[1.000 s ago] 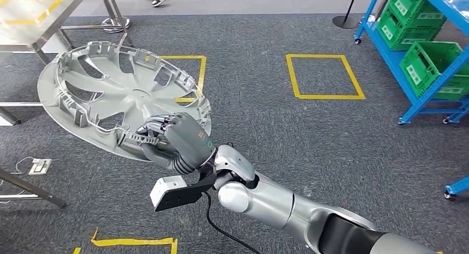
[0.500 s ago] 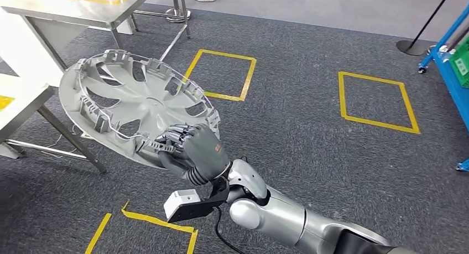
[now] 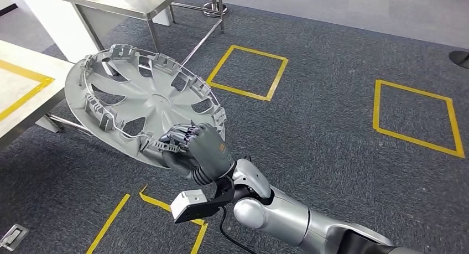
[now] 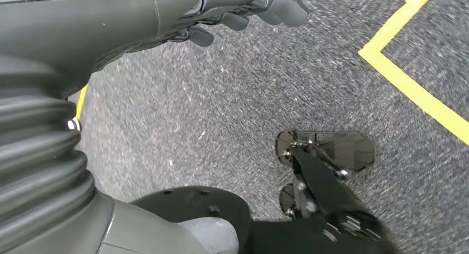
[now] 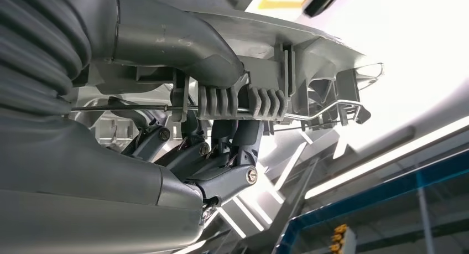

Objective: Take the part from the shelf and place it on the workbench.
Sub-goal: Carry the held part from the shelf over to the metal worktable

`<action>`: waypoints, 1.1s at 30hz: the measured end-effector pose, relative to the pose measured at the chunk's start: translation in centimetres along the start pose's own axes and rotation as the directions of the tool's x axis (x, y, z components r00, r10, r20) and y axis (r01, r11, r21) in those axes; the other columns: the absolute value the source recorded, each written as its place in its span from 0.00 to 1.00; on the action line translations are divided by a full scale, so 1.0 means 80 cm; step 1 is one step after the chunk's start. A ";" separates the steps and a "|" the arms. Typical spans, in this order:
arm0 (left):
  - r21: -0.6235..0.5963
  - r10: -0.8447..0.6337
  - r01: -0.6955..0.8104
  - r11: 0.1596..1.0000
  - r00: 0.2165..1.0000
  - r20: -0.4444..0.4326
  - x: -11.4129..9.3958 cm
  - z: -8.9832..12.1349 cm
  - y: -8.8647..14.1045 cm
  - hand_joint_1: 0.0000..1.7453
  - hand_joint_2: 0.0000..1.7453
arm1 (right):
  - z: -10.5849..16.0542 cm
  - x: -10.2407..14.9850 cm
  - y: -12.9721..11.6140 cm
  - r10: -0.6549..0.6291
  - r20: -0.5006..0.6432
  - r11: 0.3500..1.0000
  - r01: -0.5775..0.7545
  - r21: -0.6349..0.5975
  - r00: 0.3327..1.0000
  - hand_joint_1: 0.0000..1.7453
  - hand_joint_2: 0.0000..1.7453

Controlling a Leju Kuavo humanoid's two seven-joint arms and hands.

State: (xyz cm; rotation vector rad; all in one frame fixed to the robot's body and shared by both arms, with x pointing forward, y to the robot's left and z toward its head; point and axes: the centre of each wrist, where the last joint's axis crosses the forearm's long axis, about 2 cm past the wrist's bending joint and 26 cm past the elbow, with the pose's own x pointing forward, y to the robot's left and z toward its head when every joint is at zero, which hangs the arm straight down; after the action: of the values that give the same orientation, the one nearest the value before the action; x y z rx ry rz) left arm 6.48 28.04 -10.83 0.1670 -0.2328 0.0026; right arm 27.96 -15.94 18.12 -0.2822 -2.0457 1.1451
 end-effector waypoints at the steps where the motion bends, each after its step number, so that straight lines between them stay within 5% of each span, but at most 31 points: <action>1: 0.001 0.004 -0.004 1.000 1.000 0.002 0.000 0.000 0.001 0.00 1.00 | 0.000 0.000 0.000 -0.003 0.005 1.000 0.003 0.000 1.000 1.00 1.00; 33: -0.001 -0.006 0.006 1.000 1.000 0.002 0.006 -0.001 0.000 0.00 1.00 | -0.010 -0.004 -0.002 -0.002 0.000 1.000 0.002 0.005 1.000 1.00 1.00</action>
State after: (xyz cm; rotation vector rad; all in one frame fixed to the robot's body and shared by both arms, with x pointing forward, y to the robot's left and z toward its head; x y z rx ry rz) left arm 6.96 28.06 -10.75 0.1671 -0.2348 -0.0040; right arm 28.81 -15.69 18.33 -0.2780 -2.0423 1.1482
